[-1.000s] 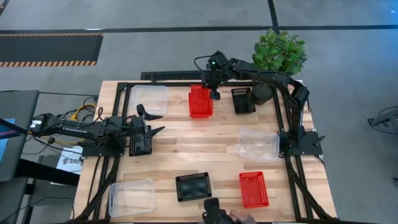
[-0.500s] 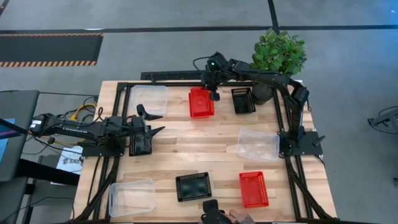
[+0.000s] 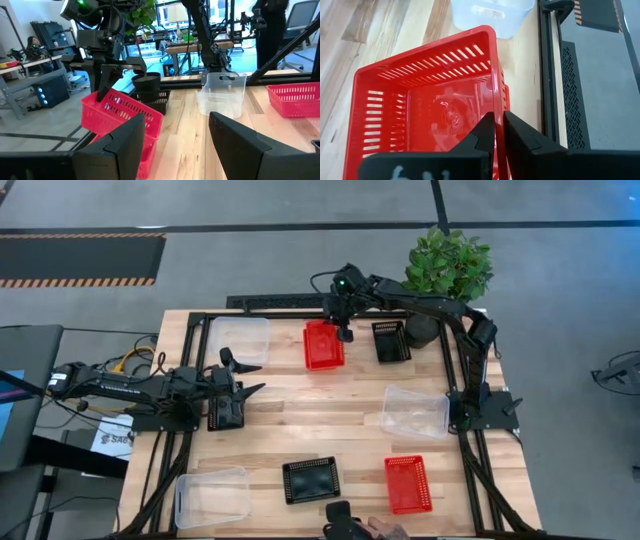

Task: Stack baskets by color
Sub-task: Stack the middle red basket on the top red basket

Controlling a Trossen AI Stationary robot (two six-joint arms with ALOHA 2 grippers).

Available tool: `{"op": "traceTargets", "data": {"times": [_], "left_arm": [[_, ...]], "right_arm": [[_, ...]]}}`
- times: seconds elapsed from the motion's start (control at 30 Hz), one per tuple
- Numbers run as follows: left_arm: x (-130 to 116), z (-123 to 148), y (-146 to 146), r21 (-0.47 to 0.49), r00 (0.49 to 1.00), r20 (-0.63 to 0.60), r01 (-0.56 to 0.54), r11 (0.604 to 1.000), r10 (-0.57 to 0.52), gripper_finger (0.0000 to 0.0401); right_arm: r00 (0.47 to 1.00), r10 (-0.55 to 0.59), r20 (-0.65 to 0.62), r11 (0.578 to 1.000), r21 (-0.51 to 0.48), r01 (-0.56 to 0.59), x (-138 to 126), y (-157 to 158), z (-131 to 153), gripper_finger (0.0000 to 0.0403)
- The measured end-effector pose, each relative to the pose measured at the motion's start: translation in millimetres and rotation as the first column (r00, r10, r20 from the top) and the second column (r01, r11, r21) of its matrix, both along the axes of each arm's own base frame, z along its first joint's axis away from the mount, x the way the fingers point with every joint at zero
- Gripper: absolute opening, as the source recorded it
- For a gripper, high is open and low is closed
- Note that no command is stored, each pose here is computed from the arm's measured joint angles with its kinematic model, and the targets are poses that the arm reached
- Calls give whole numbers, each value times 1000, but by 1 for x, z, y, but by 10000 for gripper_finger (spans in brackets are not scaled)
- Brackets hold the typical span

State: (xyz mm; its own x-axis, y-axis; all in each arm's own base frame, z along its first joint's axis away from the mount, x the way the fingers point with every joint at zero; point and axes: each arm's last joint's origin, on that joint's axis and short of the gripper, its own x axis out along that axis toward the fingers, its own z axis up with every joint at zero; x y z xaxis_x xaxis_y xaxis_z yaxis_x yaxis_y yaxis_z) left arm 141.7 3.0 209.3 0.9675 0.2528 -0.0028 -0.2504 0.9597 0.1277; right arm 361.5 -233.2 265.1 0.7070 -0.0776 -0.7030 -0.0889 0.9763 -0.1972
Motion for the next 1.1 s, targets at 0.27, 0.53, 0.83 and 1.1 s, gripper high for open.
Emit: {"op": "traceTargets", "data": {"times": [0.27,0.53,0.83,1.1], "left_arm": [[0,0,0,0,1000,0,0,1000,0,213],[0,0,0,0,1000,0,0,1000,0,213],[0,0,0,0,1000,0,0,1000,0,213],[0,0,0,0,1000,0,0,1000,0,213]], "right_arm": [[1000,1,0,1000,0,-1,0,0,0,54],[1000,1,0,1000,0,-1,0,0,0,60],[1000,8,1,1000,-1,-8,2,3,0,120],[1000,-12,-19,999,-40,11,6,8,1,175]]}}
